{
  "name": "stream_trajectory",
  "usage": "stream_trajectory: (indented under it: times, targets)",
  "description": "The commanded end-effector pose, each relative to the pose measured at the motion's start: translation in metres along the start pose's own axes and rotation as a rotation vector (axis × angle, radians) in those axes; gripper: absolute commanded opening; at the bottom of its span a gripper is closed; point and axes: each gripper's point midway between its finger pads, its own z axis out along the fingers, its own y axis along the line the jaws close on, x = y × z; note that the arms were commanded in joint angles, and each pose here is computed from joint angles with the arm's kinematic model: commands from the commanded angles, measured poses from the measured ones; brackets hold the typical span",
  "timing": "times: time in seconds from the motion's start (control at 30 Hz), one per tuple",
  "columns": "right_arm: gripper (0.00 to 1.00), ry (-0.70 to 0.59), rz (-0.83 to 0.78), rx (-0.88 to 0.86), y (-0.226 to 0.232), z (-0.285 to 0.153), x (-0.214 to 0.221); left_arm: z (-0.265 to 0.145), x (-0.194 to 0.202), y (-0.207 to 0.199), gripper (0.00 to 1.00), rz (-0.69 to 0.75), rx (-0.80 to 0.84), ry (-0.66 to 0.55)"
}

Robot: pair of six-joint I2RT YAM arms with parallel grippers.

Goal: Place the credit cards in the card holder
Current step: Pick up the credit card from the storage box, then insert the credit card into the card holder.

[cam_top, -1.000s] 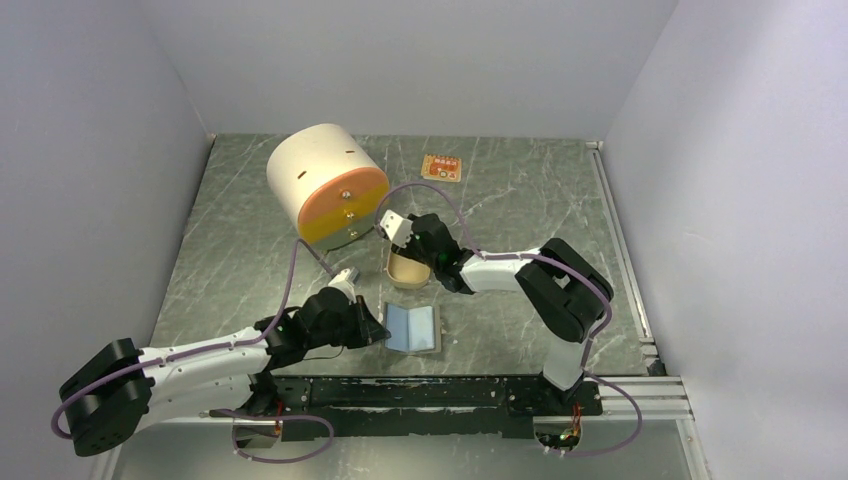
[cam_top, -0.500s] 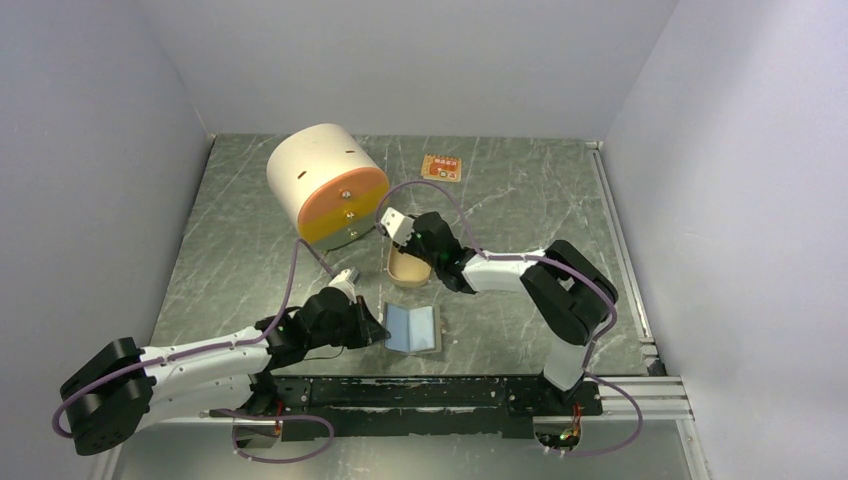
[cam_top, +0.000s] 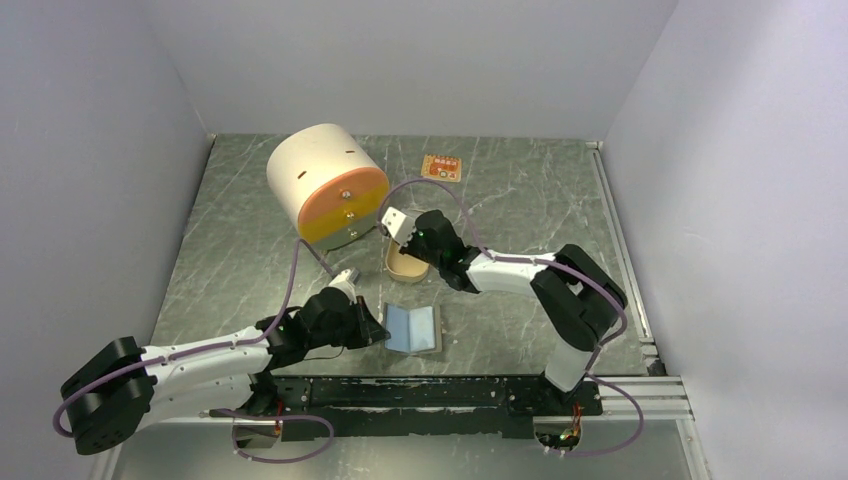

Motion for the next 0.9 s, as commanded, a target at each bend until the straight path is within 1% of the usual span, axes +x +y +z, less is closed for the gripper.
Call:
stream_trajectory:
  times: [0.0, 0.13, 0.27, 0.43, 0.6, 0.77, 0.87]
  targets:
    - [0.10, -0.040, 0.044, -0.054, 0.001, -0.011, -0.014, 0.001, -0.005, -0.006, 0.09, 0.005, 0.013, -0.019]
    - [0.00, -0.062, 0.075, -0.116, 0.010, -0.023, -0.022, 0.002, -0.005, -0.003, 0.09, 0.000, -0.006, -0.017]
    - [0.00, -0.101, 0.139, -0.169, 0.015, -0.041, -0.033, 0.003, -0.005, 0.000, 0.09, -0.009, -0.023, -0.013]
    - [0.00, -0.179, 0.279, -0.225, 0.018, -0.069, -0.056, 0.004, -0.004, 0.003, 0.09, -0.025, -0.034, -0.019]
    - [0.00, -0.207, 0.471, -0.314, 0.030, -0.097, -0.070, 0.004, -0.004, 0.007, 0.09, -0.054, -0.040, -0.030]
    - [0.00, -0.271, 0.698, -0.260, 0.031, -0.124, -0.078, 0.003, -0.006, 0.013, 0.09, -0.081, -0.067, -0.051]
    - [0.00, -0.254, 0.872, -0.280, 0.039, -0.134, -0.081, 0.004, -0.007, 0.018, 0.09, -0.090, -0.095, -0.056]
